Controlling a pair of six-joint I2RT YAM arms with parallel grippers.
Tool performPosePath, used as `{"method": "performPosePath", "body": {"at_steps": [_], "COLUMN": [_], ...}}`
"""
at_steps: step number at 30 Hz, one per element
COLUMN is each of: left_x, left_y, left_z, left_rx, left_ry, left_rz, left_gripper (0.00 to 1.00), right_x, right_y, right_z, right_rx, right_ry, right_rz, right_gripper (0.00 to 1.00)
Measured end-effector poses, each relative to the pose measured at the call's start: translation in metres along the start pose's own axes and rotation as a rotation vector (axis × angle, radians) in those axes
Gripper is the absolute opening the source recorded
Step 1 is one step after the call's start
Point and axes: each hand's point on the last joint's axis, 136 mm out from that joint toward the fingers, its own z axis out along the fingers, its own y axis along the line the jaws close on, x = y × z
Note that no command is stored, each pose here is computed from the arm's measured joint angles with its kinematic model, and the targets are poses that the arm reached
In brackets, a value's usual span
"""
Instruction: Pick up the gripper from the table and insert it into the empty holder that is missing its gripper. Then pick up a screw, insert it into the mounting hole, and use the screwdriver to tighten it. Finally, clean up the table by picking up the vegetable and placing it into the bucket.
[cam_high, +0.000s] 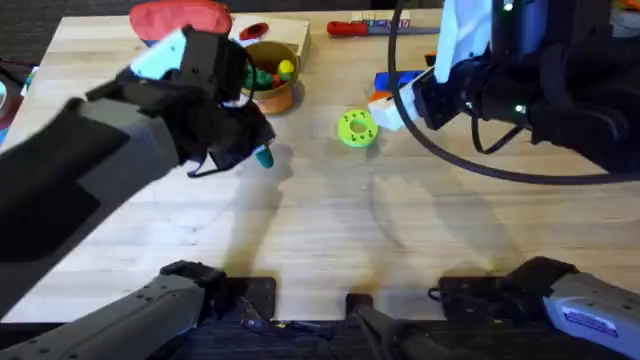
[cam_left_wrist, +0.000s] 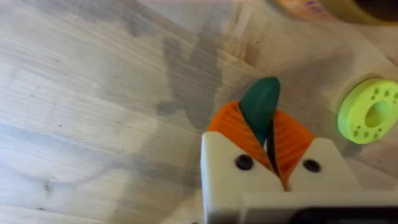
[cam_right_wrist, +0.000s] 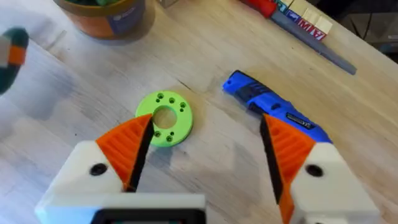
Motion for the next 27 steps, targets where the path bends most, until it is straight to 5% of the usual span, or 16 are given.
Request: {"method": "performPosePath", "body": {"at_steps": [9, 16, 27], "left_x": [-0.072, -0.119, -0.145], "left_y": [-0.058, -0.079, -0.099], "left_z": [-0.061, -0.083, -0.024], "left_rx": [0.141, 0.204, 0.193], "left_ry": [-0.214, -0.431, -0.459], "left_rz": [0.03, -0.001, -0.033], "left_gripper": [0.057, 0.056, 0.056], "right_x": [0.0, -0.001, 0.002], "right_y": [0.0, 0.0, 0.001], "right_z": [0.0, 0.0, 0.012], "right_rx": [0.0, 0.0, -0.003], "right_ry": [-0.002, -0.002, 0.016], "right_rz": [0.0, 0.0, -0.001], "right_gripper": [0.991, 0.992, 0.991]}}
